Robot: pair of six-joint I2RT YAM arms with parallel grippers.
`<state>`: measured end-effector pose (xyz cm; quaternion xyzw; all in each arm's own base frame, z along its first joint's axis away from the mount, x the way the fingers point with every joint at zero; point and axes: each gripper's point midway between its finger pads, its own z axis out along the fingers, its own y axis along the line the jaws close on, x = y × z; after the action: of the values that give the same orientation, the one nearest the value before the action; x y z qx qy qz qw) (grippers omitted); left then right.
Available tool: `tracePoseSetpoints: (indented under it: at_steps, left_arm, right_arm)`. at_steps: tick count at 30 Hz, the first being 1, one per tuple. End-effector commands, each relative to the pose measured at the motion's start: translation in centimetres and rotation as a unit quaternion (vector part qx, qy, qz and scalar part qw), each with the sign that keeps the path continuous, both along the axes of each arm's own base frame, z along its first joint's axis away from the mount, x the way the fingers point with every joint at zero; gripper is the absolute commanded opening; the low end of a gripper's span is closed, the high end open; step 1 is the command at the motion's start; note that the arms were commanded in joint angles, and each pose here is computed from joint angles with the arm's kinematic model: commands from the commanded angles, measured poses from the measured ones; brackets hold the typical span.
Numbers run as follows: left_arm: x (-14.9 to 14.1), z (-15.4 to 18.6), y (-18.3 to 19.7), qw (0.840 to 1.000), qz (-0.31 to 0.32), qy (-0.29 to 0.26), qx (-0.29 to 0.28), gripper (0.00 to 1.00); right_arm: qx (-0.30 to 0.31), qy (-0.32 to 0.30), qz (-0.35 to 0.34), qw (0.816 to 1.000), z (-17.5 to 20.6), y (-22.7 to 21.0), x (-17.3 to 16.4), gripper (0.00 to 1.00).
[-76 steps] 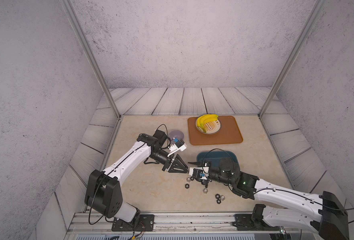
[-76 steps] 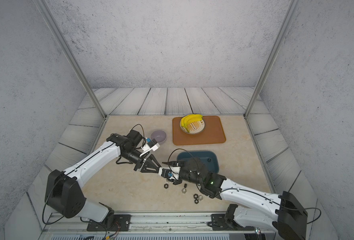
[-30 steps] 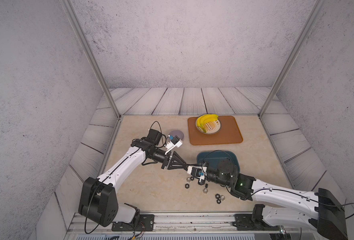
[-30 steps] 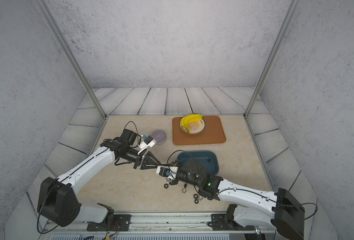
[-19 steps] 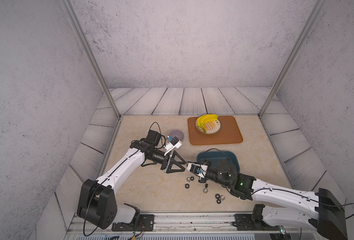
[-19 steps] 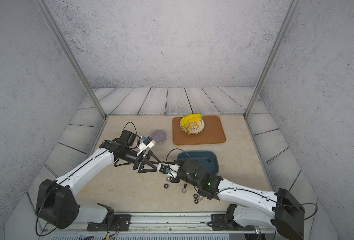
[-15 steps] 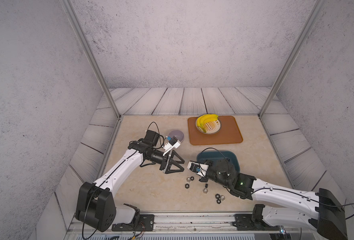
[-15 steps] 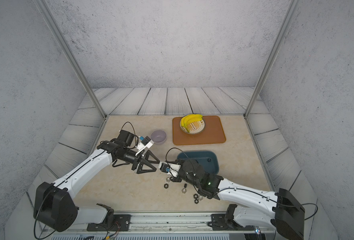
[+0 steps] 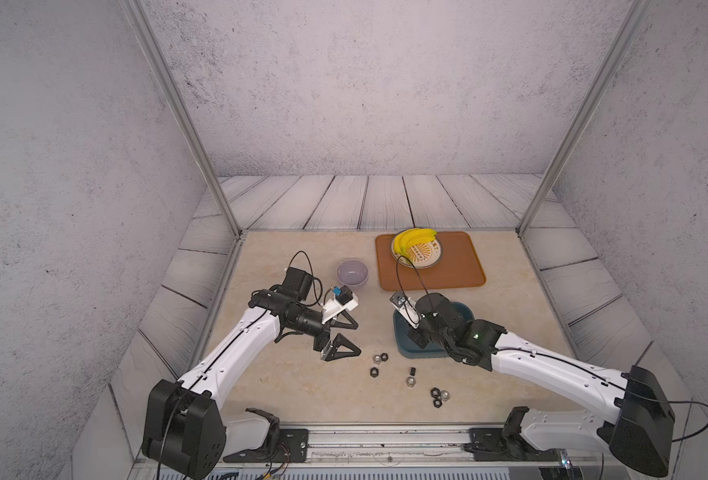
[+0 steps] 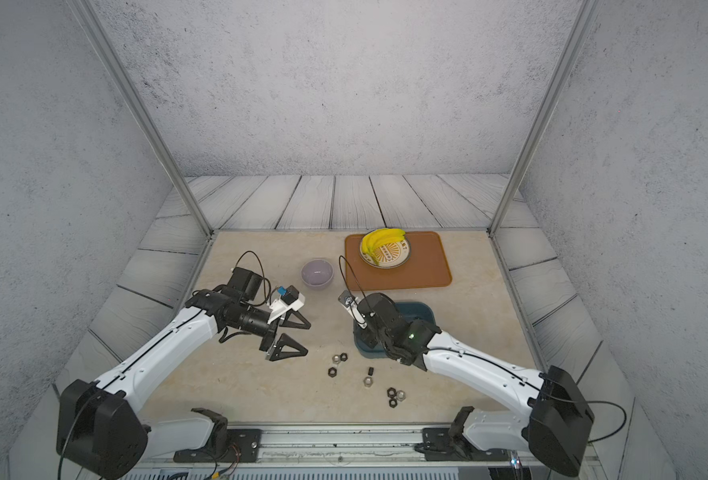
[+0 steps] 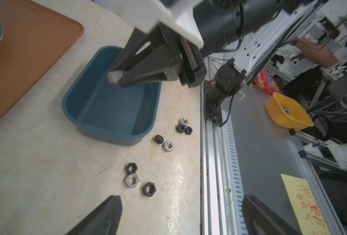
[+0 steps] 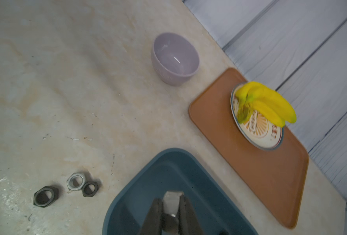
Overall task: Put the nuts on the desktop into the storage box
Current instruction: Place the nut in the storage box.
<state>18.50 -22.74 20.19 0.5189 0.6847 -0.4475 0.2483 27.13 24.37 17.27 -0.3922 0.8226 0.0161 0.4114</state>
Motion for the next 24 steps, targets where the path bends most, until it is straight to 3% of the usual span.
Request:
tracePoseSetpoints:
  at_steps: [1, 5, 13, 24]
  left_arm:
    - [0.7, -1.7, 1.1, 0.997, 0.006, -0.057, 0.045, 0.98]
    - [0.9, -3.2, 1.7, 0.994, 0.004, -0.082, 0.068, 0.98]
    - [0.3, -4.1, 2.3, 0.992, -0.008, -0.095, 0.085, 0.98]
    - [0.1, -4.2, 2.4, 0.992, -0.011, -0.093, 0.086, 0.99]
  right_arm:
    - [0.032, 0.084, -0.117, 0.989, -1.4, -2.8, 0.3, 0.00]
    - [0.059, 0.162, -0.194, 0.966, -3.2, -4.5, 0.7, 0.00]
    - [0.003, 0.255, -0.282, 0.925, -7.4, -7.3, 1.8, 0.00]
    - [-0.049, 0.203, -0.338, 0.917, -10.9, -9.9, 4.6, 0.00]
